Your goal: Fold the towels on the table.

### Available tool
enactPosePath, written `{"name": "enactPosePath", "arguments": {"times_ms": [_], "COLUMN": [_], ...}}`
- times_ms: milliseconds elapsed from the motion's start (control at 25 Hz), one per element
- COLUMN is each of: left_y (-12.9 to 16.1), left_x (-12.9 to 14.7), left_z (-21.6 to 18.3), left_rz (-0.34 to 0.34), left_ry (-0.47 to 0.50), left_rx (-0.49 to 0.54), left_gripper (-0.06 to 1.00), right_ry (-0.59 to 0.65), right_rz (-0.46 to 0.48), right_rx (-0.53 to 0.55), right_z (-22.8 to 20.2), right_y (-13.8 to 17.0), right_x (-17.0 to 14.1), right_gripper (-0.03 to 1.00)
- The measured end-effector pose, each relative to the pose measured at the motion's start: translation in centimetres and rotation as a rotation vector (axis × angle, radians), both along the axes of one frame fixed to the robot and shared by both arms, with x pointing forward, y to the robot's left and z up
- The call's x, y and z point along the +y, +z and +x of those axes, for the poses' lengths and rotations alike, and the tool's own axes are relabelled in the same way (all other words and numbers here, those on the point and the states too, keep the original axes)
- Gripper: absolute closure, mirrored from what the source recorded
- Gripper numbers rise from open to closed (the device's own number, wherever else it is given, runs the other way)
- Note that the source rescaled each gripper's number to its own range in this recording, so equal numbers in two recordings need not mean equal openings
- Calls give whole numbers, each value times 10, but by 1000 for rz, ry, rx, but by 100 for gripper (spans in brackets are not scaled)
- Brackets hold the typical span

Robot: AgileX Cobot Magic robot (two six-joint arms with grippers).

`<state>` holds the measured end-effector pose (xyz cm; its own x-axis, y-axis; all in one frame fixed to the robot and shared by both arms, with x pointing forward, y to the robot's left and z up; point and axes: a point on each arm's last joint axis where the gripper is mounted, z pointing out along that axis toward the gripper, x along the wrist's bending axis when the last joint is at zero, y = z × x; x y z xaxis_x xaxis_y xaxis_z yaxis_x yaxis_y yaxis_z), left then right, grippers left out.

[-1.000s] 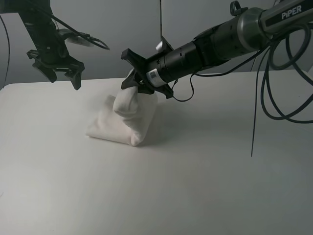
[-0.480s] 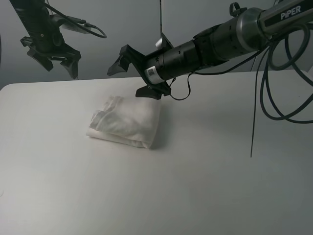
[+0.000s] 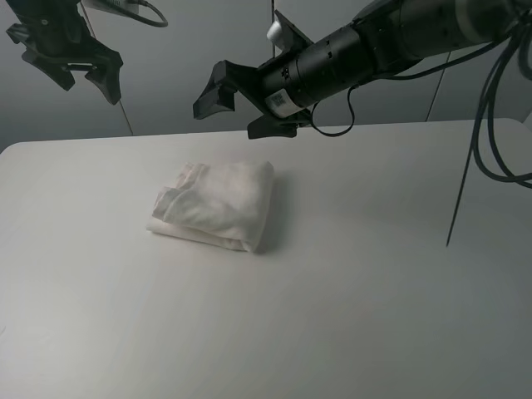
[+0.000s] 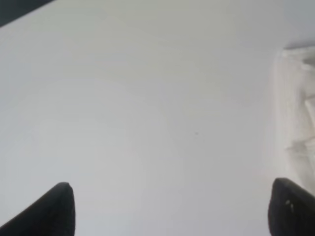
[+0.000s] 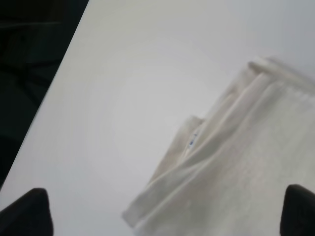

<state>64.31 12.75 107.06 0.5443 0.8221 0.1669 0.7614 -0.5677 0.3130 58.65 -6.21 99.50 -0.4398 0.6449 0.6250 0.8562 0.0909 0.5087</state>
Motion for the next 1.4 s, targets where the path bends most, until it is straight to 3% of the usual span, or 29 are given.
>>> {"name": "enactPosePath", "arguments": {"times_ms": [320, 440, 600, 960, 1400], "left_y": [70, 76, 73, 57, 16], "left_x": [17, 28, 46, 93, 136], "left_z": [-36, -61, -102, -208, -305], "left_rz": [-97, -103, -107, -175, -283], "left_ry": [10, 18, 33, 90, 178], "left_rx": [-132, -116, -105, -176, -265], "left_gripper": [-6, -6, -6, -6, -6], "right_ry": [-37, -58, -113, -192, -212], "right_rz": [-437, -513, -566, -520, -490], "right_rx": [-299, -322, -361, -464, -524], "right_z": [-31, -56, -97, -191, -283], "right_y": [84, 102, 114, 118, 90], "right_x": [-65, -85, -112, -161, -206], "right_gripper": [-3, -3, -3, -3, -3]}}
